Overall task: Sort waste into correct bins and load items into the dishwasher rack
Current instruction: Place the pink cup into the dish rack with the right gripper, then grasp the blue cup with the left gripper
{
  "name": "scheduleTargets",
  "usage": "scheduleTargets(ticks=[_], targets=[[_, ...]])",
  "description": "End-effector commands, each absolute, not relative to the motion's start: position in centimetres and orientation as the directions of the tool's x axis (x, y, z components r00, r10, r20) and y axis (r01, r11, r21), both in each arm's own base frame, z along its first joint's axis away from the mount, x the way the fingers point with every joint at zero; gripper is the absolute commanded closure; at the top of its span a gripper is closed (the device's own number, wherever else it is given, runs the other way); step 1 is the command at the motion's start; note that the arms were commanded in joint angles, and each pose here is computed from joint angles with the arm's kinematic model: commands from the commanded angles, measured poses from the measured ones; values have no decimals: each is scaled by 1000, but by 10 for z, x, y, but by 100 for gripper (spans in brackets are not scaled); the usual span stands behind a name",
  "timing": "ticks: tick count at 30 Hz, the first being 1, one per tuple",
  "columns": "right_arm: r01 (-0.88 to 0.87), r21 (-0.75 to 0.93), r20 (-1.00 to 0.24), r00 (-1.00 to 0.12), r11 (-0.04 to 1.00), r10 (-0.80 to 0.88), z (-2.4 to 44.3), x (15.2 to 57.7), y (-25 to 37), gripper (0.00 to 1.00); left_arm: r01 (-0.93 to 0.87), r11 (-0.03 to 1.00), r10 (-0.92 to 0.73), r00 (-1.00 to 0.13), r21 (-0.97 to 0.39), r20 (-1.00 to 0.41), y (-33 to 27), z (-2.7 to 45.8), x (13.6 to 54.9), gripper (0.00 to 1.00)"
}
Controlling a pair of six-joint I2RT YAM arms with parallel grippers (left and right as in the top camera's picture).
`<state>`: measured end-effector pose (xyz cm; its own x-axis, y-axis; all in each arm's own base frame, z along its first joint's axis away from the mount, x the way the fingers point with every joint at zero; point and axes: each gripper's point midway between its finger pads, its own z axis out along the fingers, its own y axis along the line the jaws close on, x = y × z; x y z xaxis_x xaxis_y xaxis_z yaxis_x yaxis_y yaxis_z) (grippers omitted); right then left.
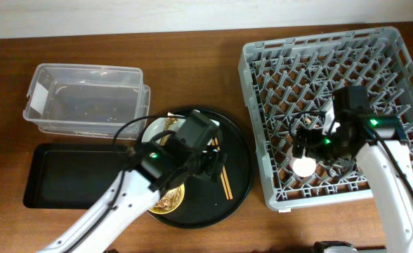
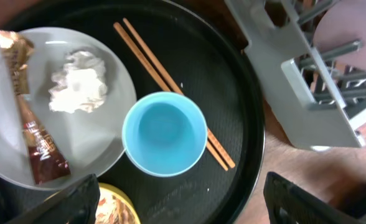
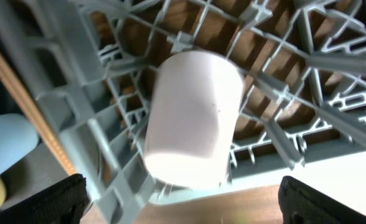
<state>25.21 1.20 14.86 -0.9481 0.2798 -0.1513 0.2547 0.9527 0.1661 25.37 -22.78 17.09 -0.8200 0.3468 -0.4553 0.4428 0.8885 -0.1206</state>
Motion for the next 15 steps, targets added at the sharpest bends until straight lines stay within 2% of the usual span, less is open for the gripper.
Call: scheduleTargets(ticks=[1, 4, 7, 10, 11, 12, 13, 15], targets=[[202, 261, -291, -916, 944, 276, 195, 251, 25, 2, 455, 891, 407, -808, -10, -427, -232, 148, 259, 22], [183, 294, -387, -875, 938, 292, 222, 237, 27, 1, 493, 869, 471, -814, 23, -341, -248, 110, 253, 27], [163, 303, -445, -847, 939, 291, 237, 226, 27, 1, 518, 855, 505, -811, 39, -295, -261, 82, 252, 37], [161, 305, -451, -844, 939, 291, 240, 221, 27, 1, 524, 850, 518, -815, 49, -261, -264, 66, 250, 57], [162, 304, -447, -846, 939, 291, 239, 219, 27, 1, 525, 850, 519, -816, 52, -254, -263, 64, 250, 68], [164, 304, -443, -848, 939, 291, 239, 219, 27, 1, 525, 850, 520, -817, 54, -248, -263, 62, 249, 92], [165, 303, -441, -849, 939, 291, 238, 218, 27, 1, 525, 849, 521, -817, 54, -247, -263, 62, 249, 100], [165, 303, -438, -850, 939, 291, 238, 218, 28, 1, 528, 848, 518, -816, 32, -259, -267, 69, 249, 100]])
